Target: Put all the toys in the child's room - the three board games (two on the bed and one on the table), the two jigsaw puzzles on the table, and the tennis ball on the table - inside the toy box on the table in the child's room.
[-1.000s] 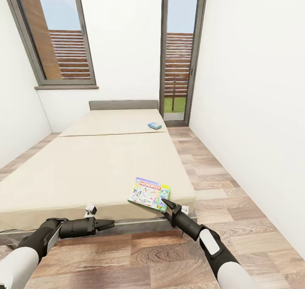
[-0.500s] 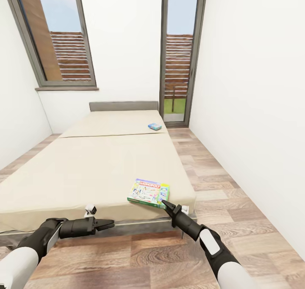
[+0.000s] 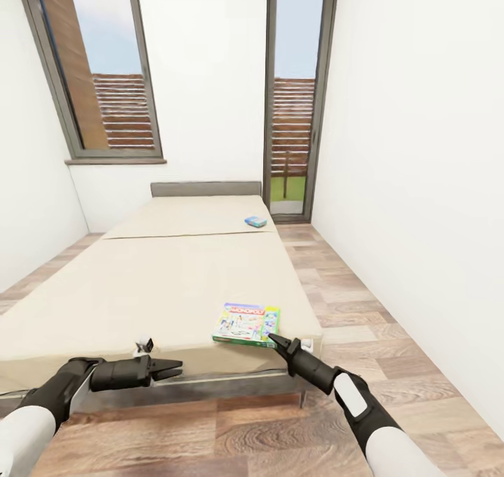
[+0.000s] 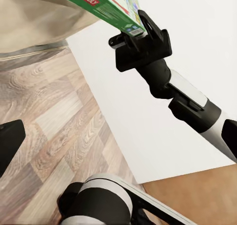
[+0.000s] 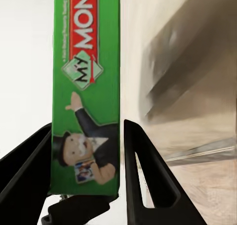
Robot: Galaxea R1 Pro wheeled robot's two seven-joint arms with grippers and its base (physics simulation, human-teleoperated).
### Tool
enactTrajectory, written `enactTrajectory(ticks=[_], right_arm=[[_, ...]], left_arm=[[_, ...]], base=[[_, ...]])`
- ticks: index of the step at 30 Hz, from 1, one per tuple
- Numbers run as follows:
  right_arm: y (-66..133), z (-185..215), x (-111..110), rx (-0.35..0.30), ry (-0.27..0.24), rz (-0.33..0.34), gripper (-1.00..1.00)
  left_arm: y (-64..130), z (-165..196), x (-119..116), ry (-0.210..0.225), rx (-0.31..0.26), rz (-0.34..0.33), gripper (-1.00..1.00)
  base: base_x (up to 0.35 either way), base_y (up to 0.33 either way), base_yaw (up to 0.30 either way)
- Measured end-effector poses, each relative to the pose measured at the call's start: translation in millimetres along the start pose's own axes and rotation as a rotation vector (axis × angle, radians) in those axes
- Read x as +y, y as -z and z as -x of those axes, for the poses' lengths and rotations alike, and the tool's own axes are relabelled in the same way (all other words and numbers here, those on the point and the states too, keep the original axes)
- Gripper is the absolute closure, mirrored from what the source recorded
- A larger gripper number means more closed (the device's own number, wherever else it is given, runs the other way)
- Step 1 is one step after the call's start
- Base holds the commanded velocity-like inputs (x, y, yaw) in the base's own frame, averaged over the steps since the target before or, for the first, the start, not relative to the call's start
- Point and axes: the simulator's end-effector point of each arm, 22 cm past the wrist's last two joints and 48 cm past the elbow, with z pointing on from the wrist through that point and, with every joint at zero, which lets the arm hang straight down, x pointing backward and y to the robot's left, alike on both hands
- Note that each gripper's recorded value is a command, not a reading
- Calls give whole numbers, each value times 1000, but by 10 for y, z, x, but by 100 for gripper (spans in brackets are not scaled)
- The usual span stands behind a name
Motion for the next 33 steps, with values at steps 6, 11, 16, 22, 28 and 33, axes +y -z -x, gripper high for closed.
enactTrajectory(ticks=[6,11,16,22,28,33], right_arm=[[11,64,131,-4,7,4,100],[-11,86,266,-4,6,17,100],[-17,130,375,-4,6,17,100],[-25,176,506,-5,6,19,100],[-38,221,637,-6,9,19,100],[-54,251,749,-6,9,20,100]], left_arm=[[259,136,-38,-1,-12,43,-100],[615,269,-44,1,-29,101,-100],[793,366,-97,1,-36,130,-100],[840,455,-196,1,-37,136,-100],[857,543,-301,1,-37,137,-100],[868,613,-389,1,-37,137,-100]], base=[[0,0,0],[0,0,0],[0,0,0],[0,0,0],[0,0,0],[0,0,0]])
